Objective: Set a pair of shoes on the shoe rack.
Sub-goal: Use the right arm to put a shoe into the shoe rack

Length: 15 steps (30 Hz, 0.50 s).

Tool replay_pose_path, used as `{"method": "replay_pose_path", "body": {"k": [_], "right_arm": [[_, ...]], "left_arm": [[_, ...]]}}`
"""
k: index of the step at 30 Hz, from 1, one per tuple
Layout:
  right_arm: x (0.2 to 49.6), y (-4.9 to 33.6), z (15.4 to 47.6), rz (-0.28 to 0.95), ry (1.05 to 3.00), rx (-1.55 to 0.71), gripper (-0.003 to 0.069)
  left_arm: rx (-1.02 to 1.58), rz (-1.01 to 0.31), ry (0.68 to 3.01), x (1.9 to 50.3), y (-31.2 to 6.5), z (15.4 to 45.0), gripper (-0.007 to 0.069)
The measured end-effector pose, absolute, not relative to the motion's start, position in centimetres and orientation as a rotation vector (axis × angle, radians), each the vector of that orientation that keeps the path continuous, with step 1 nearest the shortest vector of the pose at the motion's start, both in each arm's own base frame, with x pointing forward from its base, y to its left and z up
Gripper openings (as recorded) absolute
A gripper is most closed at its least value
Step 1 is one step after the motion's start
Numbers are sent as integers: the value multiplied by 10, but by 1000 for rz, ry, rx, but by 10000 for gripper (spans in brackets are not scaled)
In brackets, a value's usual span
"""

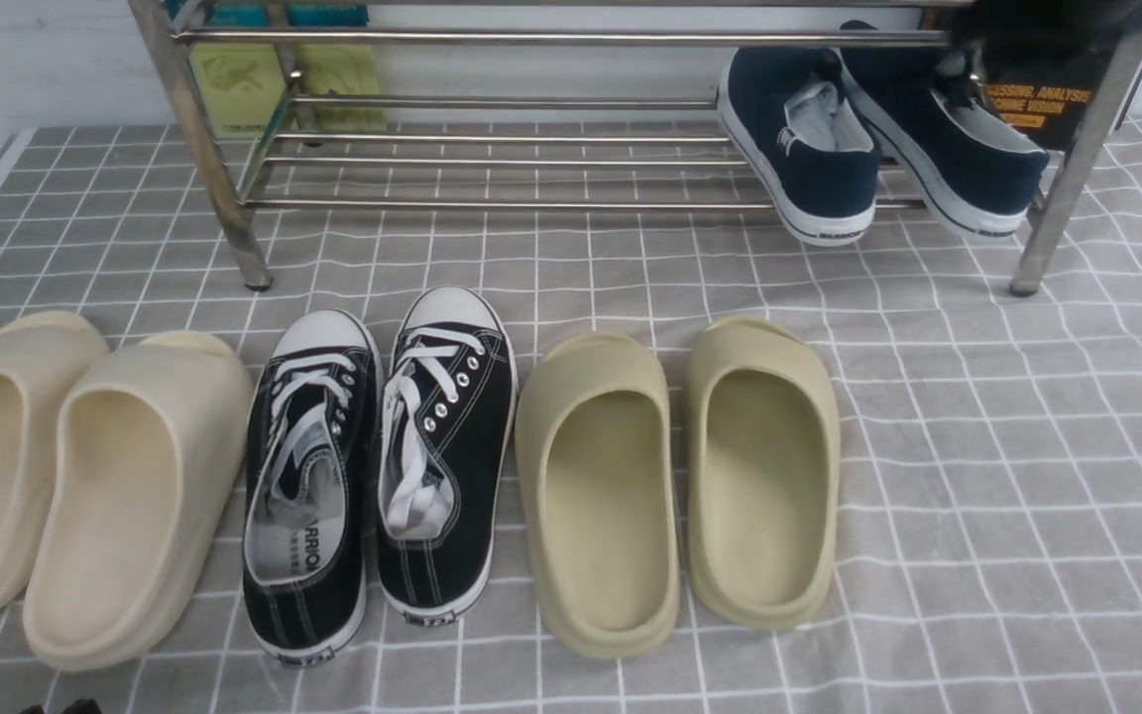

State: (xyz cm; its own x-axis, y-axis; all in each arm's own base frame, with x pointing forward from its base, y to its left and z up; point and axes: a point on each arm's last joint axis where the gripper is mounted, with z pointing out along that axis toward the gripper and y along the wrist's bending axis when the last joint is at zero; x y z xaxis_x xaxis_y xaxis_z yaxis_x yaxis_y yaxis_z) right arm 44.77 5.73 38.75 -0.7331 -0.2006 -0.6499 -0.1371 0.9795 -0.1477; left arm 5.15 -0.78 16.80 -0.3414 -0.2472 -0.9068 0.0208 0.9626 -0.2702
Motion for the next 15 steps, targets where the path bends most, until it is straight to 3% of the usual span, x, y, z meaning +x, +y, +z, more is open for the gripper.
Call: {"method": "replay_pose_path", "body": {"k": [3, 6, 10, 15], "right_arm": [[438, 53, 400, -119, 2394, -232, 283], [437, 46, 386, -102, 2472, -231, 202], [441, 36, 340, -114, 2599, -223, 105], [448, 18, 288, -229, 2648, -224, 0]], "left_arm": [[-164, -276, 1903, 52, -8, 168, 239], [-164, -276, 1903, 52, -8, 168, 239], [-164, -276, 1903, 52, -8, 168, 239], [-164, -276, 1903, 52, -8, 168, 239]]}}
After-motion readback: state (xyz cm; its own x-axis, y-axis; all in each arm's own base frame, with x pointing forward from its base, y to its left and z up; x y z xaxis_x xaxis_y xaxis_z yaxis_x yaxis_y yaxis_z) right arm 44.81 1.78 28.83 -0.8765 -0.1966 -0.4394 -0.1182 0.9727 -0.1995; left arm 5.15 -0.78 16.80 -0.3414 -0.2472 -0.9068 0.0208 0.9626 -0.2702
